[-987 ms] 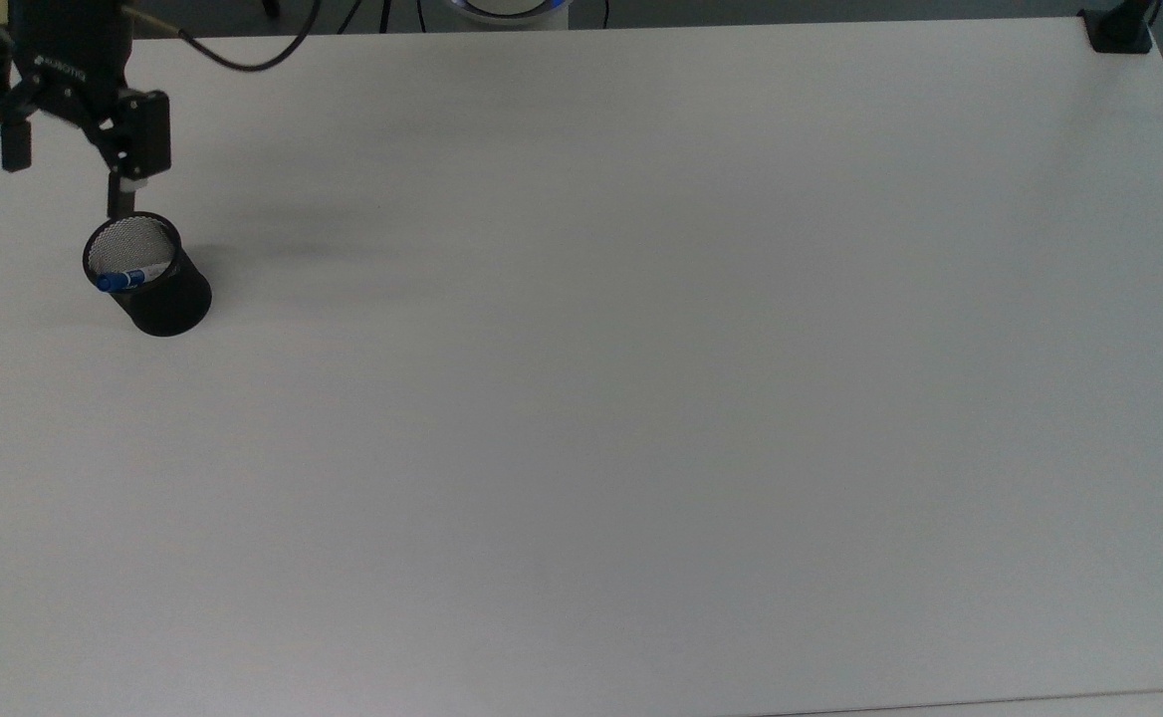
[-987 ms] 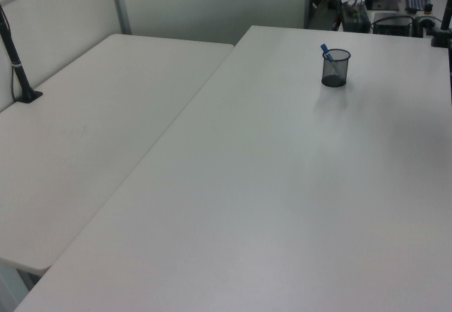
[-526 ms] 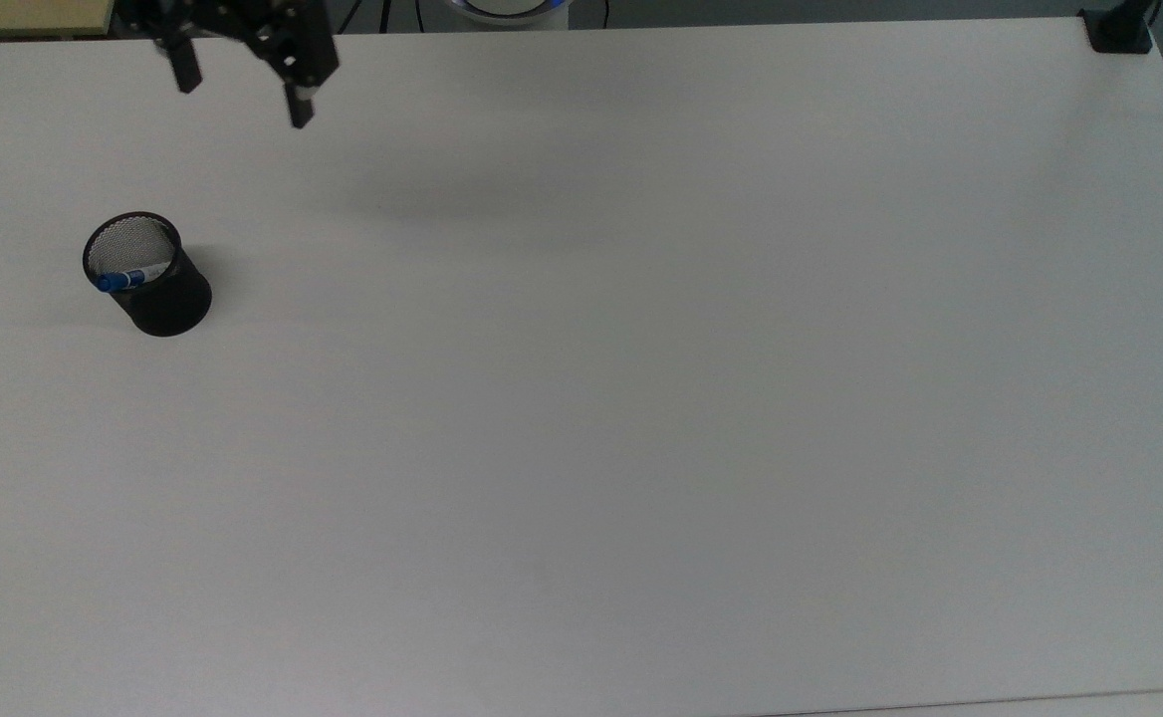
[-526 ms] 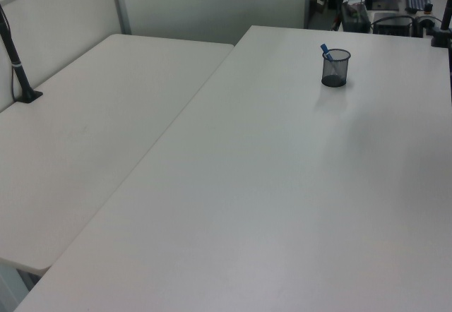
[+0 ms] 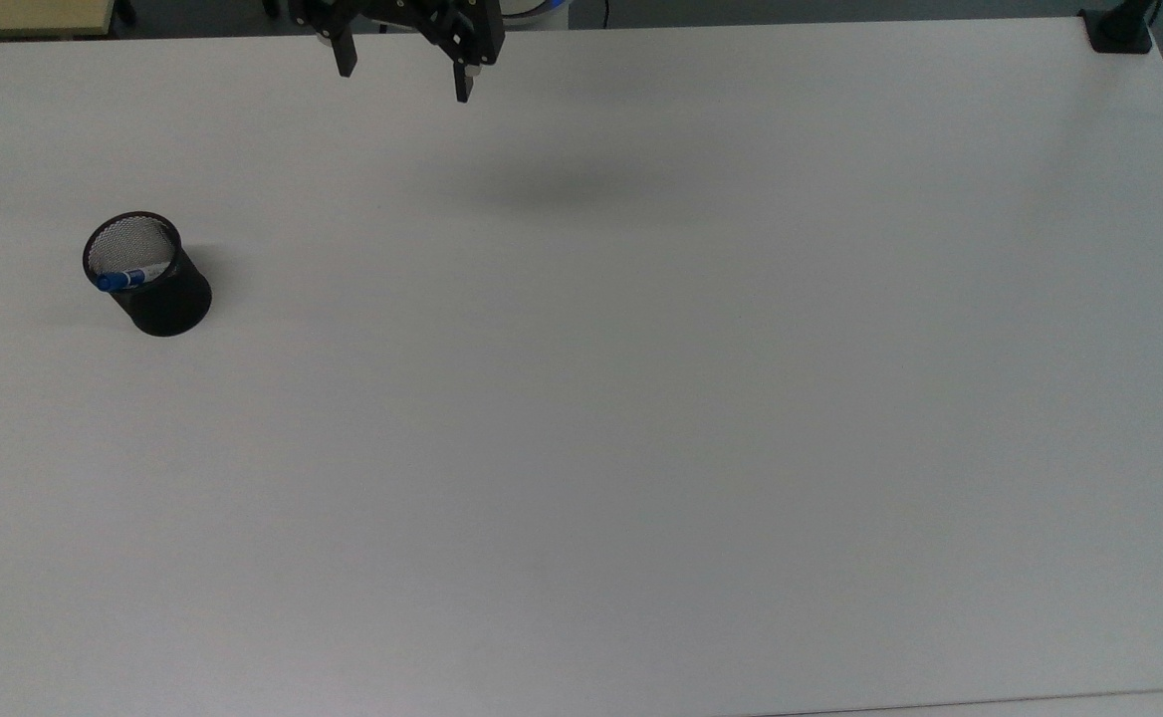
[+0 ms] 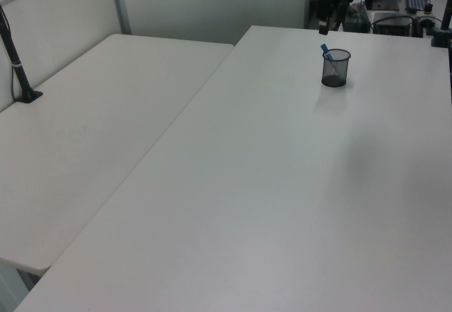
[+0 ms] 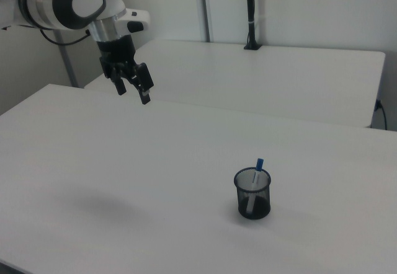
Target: Insert the marker
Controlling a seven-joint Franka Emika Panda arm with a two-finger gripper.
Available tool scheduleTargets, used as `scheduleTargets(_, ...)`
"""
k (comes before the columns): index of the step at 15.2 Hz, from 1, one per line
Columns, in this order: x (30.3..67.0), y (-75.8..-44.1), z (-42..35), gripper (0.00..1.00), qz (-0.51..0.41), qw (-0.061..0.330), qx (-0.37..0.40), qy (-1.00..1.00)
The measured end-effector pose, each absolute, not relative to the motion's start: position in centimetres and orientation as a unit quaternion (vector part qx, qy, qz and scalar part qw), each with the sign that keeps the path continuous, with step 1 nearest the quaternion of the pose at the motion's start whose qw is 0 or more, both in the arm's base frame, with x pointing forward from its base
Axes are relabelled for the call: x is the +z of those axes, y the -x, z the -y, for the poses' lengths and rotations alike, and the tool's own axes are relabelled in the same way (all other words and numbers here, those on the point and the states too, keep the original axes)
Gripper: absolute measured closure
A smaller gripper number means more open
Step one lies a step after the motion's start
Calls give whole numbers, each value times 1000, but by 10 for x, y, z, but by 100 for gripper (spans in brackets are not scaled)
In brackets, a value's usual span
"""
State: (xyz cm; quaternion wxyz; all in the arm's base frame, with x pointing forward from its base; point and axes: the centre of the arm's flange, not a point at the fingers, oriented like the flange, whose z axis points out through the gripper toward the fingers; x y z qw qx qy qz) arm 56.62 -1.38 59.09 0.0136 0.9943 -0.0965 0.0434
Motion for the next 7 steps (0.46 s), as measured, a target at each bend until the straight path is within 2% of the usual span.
scheduleTargets(4,585,-569,21,0,29,17,37,-999)
scheduleTargets(7,586,-569,24,0,20,17,38,-999)
